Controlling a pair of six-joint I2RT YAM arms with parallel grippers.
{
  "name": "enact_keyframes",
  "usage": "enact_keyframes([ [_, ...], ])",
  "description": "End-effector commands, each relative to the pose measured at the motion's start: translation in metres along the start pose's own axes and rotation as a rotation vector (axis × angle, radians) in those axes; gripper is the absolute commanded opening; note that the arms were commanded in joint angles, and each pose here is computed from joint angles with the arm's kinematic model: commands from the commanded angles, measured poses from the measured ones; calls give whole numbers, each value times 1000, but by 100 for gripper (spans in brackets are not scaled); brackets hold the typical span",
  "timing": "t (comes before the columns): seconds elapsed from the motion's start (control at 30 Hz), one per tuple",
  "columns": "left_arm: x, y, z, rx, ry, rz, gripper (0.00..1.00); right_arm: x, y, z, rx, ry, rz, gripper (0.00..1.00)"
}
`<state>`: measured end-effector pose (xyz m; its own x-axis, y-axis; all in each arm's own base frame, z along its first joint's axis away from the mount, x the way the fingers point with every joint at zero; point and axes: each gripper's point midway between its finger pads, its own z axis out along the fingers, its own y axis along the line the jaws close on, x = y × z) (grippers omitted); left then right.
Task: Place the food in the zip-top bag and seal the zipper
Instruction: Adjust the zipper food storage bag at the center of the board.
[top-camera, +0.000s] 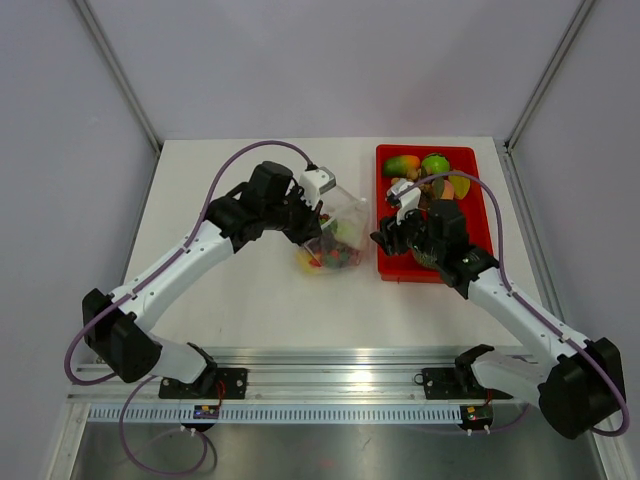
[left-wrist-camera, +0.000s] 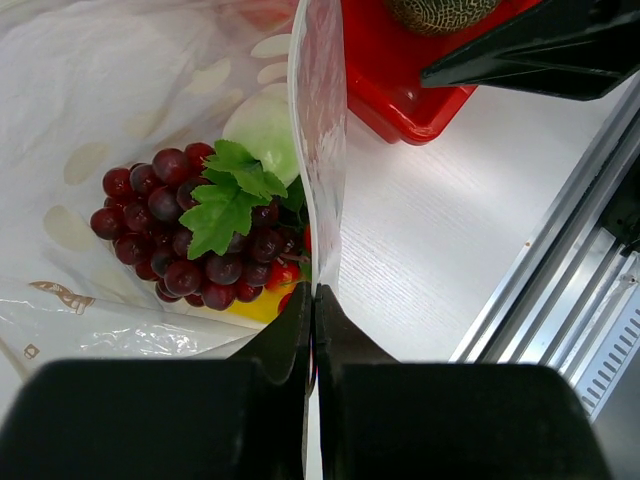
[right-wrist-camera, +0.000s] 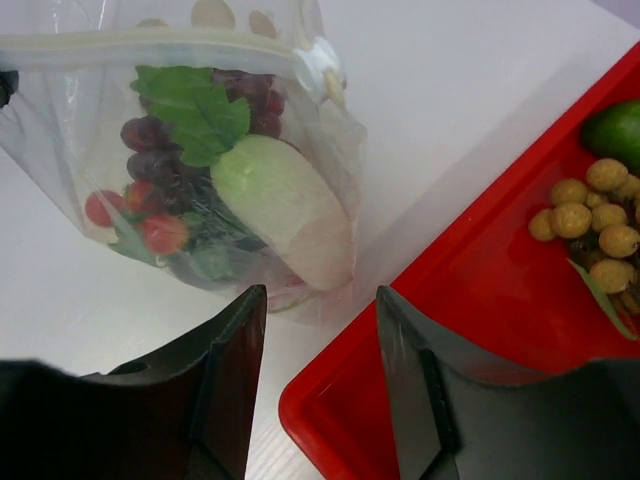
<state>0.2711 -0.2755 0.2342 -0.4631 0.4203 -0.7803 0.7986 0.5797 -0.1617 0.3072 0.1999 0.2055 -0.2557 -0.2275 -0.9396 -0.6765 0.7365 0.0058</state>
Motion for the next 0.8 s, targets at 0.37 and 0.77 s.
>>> enact_keyframes([
  [0.37,-24,-8,-10,36,-78,42,0,-64,7,37,-146,-191,-226,55],
  [0.77,-20,-16,-13,81,-57,60,0,-78,7,38,-138,-269,-228,0],
])
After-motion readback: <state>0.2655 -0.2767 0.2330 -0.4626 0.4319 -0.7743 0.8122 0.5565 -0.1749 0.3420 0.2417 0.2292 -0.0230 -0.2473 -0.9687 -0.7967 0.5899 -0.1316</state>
